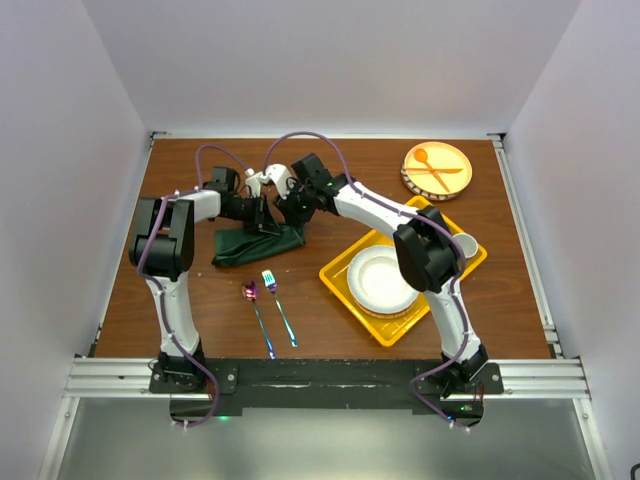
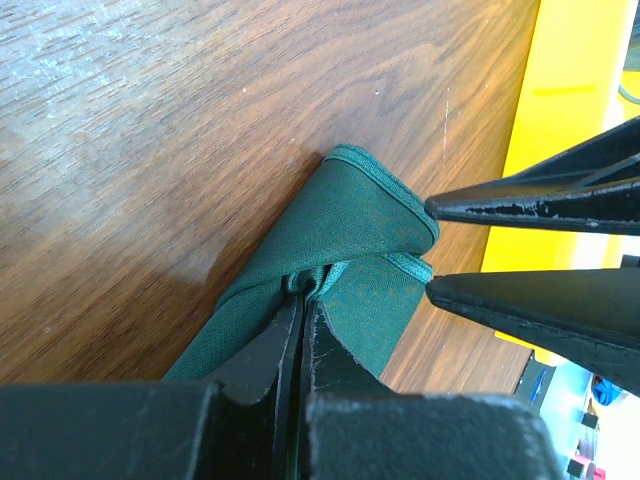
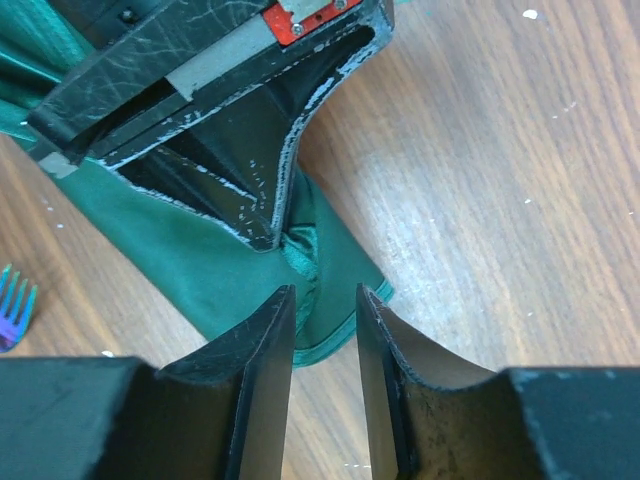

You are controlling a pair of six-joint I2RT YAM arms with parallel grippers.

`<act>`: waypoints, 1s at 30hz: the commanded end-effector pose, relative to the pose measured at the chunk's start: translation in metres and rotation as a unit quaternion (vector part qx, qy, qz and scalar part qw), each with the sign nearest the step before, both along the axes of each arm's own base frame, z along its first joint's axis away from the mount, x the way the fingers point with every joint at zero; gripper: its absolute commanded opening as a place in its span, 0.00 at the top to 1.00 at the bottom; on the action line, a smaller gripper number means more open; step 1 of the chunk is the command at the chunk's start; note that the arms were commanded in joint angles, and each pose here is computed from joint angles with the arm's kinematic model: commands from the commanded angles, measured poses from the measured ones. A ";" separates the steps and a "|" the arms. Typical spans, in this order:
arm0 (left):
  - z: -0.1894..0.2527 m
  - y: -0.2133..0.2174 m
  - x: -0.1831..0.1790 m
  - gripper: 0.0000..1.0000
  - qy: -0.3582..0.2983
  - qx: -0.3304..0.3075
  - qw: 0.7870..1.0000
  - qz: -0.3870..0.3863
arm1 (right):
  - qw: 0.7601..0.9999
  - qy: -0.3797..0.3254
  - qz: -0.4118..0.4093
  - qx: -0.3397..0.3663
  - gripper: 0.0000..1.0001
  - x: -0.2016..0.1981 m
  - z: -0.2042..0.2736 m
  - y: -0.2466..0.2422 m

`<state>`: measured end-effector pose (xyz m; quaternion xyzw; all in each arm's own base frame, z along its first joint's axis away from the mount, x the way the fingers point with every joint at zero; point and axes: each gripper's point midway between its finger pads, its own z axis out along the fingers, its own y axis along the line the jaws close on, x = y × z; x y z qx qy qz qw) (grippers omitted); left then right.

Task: Fold the napkin into a case and place the utensils inside
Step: Stuff the top corner of the smaller-rectangle-folded napkin at the center of the board.

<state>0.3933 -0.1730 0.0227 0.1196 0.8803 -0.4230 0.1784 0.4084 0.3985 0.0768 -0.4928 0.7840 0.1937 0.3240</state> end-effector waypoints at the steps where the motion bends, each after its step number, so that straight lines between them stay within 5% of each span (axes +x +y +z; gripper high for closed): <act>1: -0.030 0.011 -0.010 1.00 0.029 0.038 0.999 0.006 | 0.999 -0.028 0.013 -0.012 0.65 0.011 -0.003 0.005; 8: -0.029 0.011 -0.009 1.00 0.029 0.037 0.999 0.008 | 0.999 -0.035 0.018 -0.031 0.69 0.015 -0.019 0.002; 12: -0.029 0.011 -0.010 1.00 0.029 0.037 0.999 0.008 | 0.999 -0.044 0.014 -0.027 0.89 0.017 -0.013 0.002; 15: -0.029 0.011 -0.009 1.00 0.028 0.037 0.999 0.008 | 0.999 -0.048 0.006 -0.020 0.82 0.020 -0.005 0.004; 17: -0.029 0.011 -0.010 1.00 0.029 0.037 0.999 0.008 | 0.999 -0.052 -0.002 -0.016 0.69 0.023 -0.002 0.005; 30: -0.030 0.010 -0.011 1.00 0.029 0.039 0.999 0.007 | 0.998 -0.067 -0.019 -0.002 0.71 0.030 0.011 0.009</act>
